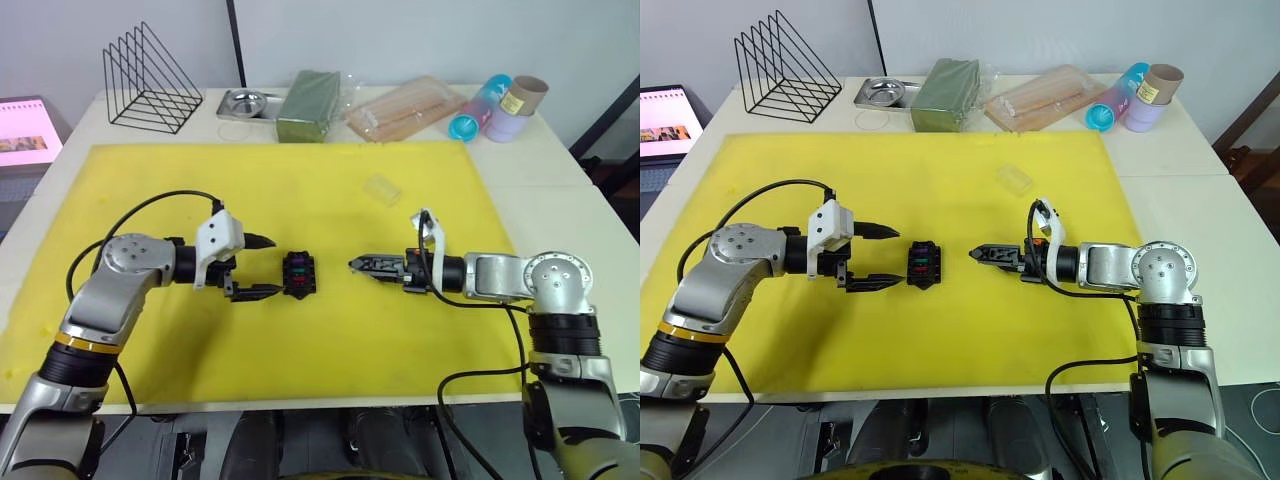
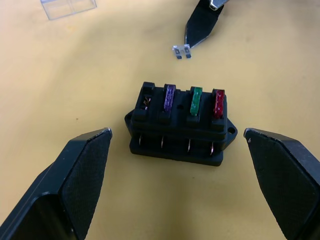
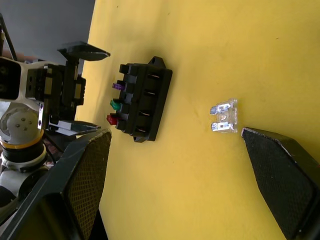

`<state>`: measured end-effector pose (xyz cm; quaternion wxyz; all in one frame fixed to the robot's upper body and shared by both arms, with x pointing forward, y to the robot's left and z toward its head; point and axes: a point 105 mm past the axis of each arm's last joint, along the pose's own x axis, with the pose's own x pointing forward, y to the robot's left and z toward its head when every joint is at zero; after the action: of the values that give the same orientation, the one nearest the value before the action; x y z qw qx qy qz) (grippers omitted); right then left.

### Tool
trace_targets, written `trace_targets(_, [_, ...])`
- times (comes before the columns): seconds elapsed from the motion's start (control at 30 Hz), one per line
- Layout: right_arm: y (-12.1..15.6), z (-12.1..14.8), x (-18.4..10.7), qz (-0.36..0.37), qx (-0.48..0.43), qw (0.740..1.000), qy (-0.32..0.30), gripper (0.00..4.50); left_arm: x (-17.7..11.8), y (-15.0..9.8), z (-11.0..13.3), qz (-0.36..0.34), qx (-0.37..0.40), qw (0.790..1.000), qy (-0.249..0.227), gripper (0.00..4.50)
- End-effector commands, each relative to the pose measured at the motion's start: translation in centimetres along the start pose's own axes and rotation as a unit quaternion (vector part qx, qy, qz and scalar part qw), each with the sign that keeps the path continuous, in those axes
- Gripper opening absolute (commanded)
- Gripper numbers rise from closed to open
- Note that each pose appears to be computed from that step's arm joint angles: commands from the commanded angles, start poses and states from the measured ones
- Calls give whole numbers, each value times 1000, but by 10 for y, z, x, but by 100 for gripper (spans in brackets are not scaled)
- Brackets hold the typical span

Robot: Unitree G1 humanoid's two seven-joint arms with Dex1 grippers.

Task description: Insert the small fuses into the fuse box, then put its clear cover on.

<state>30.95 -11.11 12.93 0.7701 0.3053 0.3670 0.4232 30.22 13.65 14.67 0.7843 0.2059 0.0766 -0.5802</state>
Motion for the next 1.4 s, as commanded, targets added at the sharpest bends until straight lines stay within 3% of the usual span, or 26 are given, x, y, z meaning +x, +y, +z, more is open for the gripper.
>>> trace_targets(0.03, [5, 7, 4, 9, -5, 1000, -7, 445, -2, -1, 8, -1, 14, 1000, -6, 450])
trace_targets(0.17, [3, 6, 12, 10, 0, 1000, -7, 445, -3, -2, 8, 1, 15, 1000, -5, 450])
trace_targets(0.37, [-2, 2, 10, 3, 2, 1000, 0, 251, -5, -1, 7, 3, 15, 1000, -3, 450])
trace_targets(0.8, [-16, -11, 0, -20, 17, 1000, 1, 251, -4, -1, 7, 2, 18, 1000, -3, 450])
trace_targets(1.17, [1, -18, 6, 15, 42, 999, -16, 251, -3, -3, 6, 2, 15, 1000, -4, 450])
trace_targets(1.4, [-11, -20, 13, -28, 68, 996, -41, 251, -2, -3, 7, 1, 15, 1000, -5, 450])
